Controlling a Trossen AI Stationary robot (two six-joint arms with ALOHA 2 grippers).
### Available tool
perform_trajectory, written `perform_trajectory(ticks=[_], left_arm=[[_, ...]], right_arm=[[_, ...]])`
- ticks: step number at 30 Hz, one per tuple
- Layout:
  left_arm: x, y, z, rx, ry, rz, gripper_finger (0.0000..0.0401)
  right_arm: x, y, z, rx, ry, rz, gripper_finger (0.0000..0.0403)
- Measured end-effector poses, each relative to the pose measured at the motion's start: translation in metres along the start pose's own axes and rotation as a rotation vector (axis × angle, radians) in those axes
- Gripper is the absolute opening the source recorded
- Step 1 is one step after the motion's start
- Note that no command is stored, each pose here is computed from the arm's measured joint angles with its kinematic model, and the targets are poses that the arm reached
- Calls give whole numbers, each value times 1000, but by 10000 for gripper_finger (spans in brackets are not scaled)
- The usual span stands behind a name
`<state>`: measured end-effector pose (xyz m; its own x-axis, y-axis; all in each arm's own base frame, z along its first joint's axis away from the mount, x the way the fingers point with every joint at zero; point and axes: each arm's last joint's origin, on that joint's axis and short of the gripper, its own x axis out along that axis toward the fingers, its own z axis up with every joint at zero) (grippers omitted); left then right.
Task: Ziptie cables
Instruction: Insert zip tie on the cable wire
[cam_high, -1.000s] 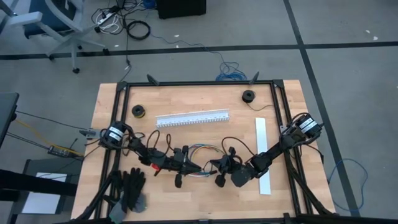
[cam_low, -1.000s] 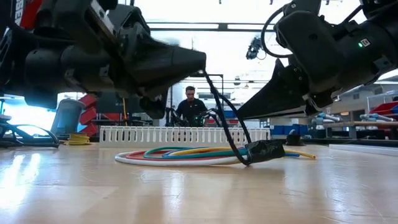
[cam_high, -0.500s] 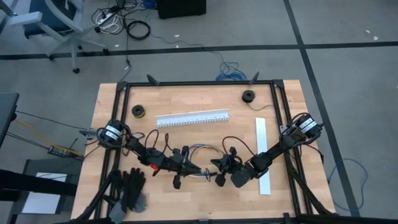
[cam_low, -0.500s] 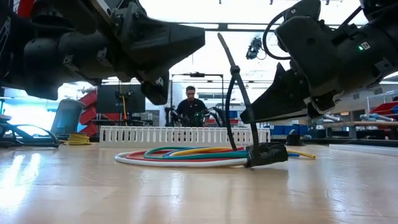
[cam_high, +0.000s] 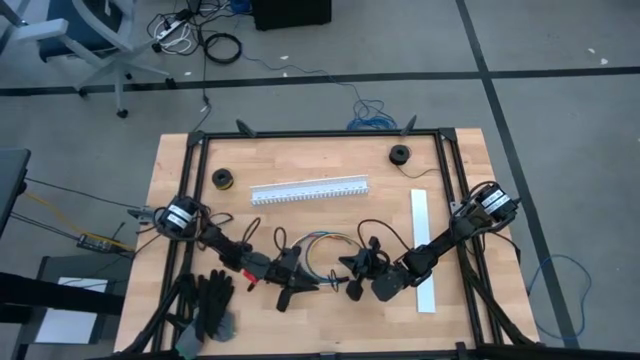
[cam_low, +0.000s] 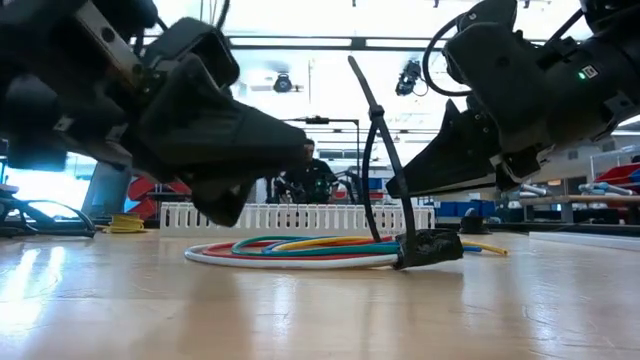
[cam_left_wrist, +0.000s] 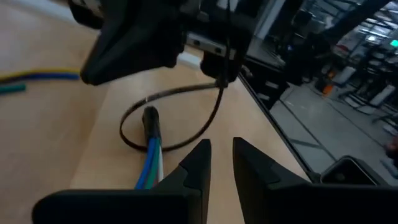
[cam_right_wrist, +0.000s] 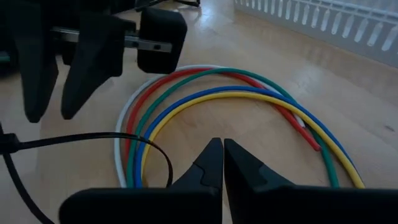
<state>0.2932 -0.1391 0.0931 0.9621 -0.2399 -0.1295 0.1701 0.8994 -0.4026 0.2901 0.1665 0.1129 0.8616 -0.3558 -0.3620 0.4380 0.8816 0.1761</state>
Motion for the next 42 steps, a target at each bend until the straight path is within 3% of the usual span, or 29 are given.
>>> perform_trajectory(ticks=[3,7,13,17,22,26,32,37,42], left_arm=[[3,-5,2,46,-42,61,42],[10,-7,-1,92,11,114,42],[17,-12,-2,99,46,134,42],[15,-18,-3,89,2,180,42],[9,-29,-8,99,-53,283,41],[5,-40,-12,108,-105,372,33],[12,-56,-6,54,-162,374,16],[27,-66,3,42,-179,441,14],[46,-75,-10,-6,-166,472,14]], right_arm=[[0,3,2,14,7,53,0],[-3,9,4,20,5,121,0],[-37,10,5,-20,-127,-87,0],[-83,13,19,16,-217,-107,0],[-126,3,26,41,-181,-31,0],[-141,-22,11,54,-75,6,0],[-144,-46,-6,131,-30,58,0],[-138,-41,-8,111,16,204,0],[-138,-32,5,73,-78,316,0]])
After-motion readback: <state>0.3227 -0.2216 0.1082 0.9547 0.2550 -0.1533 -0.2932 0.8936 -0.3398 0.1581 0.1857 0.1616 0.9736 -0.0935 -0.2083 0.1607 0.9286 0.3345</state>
